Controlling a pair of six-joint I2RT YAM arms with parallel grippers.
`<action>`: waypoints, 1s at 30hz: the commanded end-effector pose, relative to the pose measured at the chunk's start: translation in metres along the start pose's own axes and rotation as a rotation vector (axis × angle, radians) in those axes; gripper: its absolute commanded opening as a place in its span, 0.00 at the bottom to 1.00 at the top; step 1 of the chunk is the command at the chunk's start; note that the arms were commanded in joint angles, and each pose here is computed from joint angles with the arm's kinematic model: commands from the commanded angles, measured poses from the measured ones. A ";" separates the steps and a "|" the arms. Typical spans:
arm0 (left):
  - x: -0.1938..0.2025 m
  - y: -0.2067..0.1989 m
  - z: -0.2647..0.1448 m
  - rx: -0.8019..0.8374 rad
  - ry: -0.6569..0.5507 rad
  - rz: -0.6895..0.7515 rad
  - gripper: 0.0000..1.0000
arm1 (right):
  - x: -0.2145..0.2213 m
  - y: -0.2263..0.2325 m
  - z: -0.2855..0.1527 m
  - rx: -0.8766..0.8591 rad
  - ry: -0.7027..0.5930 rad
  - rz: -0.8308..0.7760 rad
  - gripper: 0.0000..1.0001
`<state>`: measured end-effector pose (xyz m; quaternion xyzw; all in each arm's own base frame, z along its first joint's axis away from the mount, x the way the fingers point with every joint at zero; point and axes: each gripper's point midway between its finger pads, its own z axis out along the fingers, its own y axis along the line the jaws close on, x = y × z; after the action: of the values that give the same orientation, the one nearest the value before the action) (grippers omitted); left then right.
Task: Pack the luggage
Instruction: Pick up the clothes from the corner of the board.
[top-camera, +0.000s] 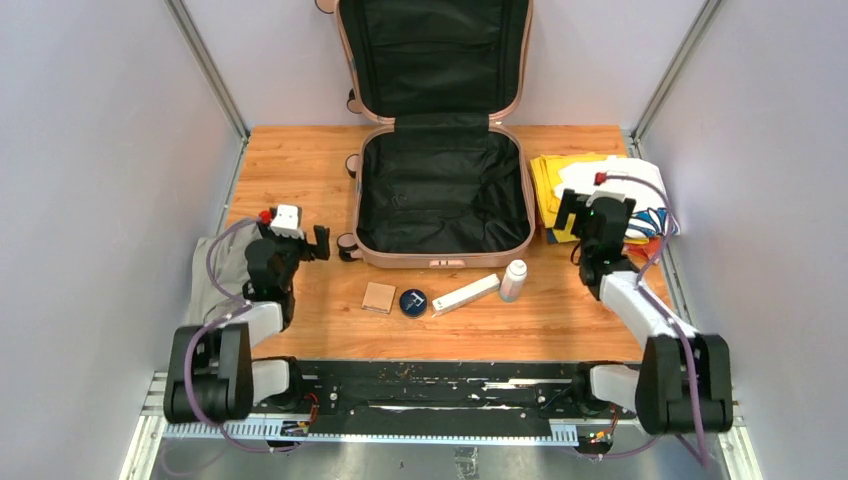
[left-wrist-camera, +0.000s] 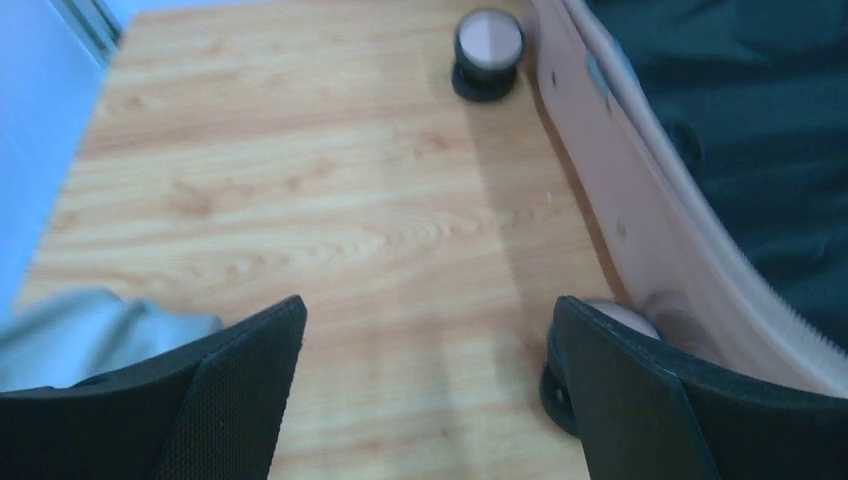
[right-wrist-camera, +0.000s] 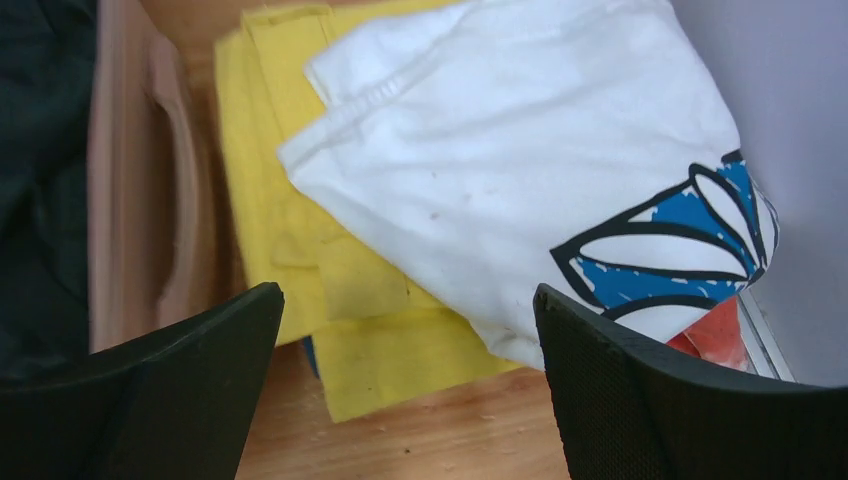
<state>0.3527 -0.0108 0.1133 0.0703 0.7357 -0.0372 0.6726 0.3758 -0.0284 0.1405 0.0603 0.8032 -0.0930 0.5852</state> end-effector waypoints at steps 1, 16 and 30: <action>-0.030 0.018 0.005 -0.036 0.172 0.014 1.00 | -0.007 0.004 -0.031 -0.015 0.140 0.179 1.00; -0.083 0.021 -0.015 0.104 0.537 -0.118 1.00 | -0.084 -0.033 -0.031 0.149 0.396 0.323 1.00; -0.091 0.021 -0.019 0.109 0.562 -0.130 1.00 | -0.073 0.009 0.084 0.111 0.609 0.191 1.00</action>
<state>0.3455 0.0099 0.1993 0.0685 0.8942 -0.0859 0.4339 0.4838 -0.0303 0.1879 0.2059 0.9114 -0.0023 0.3562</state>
